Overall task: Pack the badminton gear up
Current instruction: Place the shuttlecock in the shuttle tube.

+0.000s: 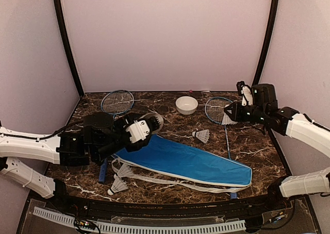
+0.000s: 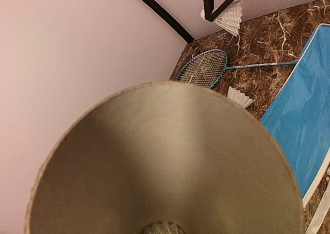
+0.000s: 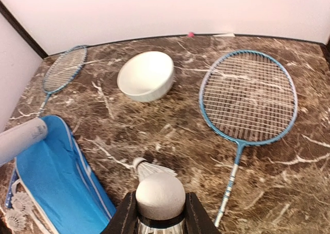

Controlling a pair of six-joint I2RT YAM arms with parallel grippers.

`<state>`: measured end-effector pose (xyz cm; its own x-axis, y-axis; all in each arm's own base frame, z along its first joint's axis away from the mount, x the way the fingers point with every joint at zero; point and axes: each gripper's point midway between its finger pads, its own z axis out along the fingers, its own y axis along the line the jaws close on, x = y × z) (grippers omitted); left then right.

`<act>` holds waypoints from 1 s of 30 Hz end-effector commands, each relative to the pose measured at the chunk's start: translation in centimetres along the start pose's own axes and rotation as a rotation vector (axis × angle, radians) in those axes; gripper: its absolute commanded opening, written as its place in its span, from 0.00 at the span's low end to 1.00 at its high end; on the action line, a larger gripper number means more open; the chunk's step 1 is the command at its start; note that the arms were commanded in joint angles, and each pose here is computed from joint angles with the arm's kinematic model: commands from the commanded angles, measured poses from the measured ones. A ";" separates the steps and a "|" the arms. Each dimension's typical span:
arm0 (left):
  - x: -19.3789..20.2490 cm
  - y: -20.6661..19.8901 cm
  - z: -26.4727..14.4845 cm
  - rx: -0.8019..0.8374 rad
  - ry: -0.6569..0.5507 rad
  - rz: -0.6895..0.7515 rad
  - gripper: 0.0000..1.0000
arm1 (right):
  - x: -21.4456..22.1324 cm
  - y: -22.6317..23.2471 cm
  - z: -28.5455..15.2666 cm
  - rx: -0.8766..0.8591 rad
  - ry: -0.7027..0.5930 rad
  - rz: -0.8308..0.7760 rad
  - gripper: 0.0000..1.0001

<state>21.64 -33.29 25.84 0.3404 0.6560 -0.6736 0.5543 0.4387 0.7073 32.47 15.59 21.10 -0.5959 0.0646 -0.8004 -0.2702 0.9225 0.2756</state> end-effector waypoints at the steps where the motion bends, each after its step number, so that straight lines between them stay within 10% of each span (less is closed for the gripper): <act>1: -2.9 3.0 -0.1 -0.049 -0.060 -0.022 0.46 | -3.9 5.2 -0.9 -0.193 -0.153 0.009 0.20; 12: -7.5 8.4 1.5 -0.050 -0.080 -0.121 0.45 | -8.0 11.0 -1.4 -0.332 -0.218 -0.038 0.19; 30: -7.6 4.8 1.4 0.420 -0.135 -0.486 0.42 | -16.2 21.6 -11.0 -0.662 -0.441 -0.035 0.19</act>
<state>23.94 -36.35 34.12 0.0969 0.4138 -0.9052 0.8491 0.4401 0.2921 29.60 28.54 41.93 -0.3052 0.2354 -0.9227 -0.6917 0.6112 0.3847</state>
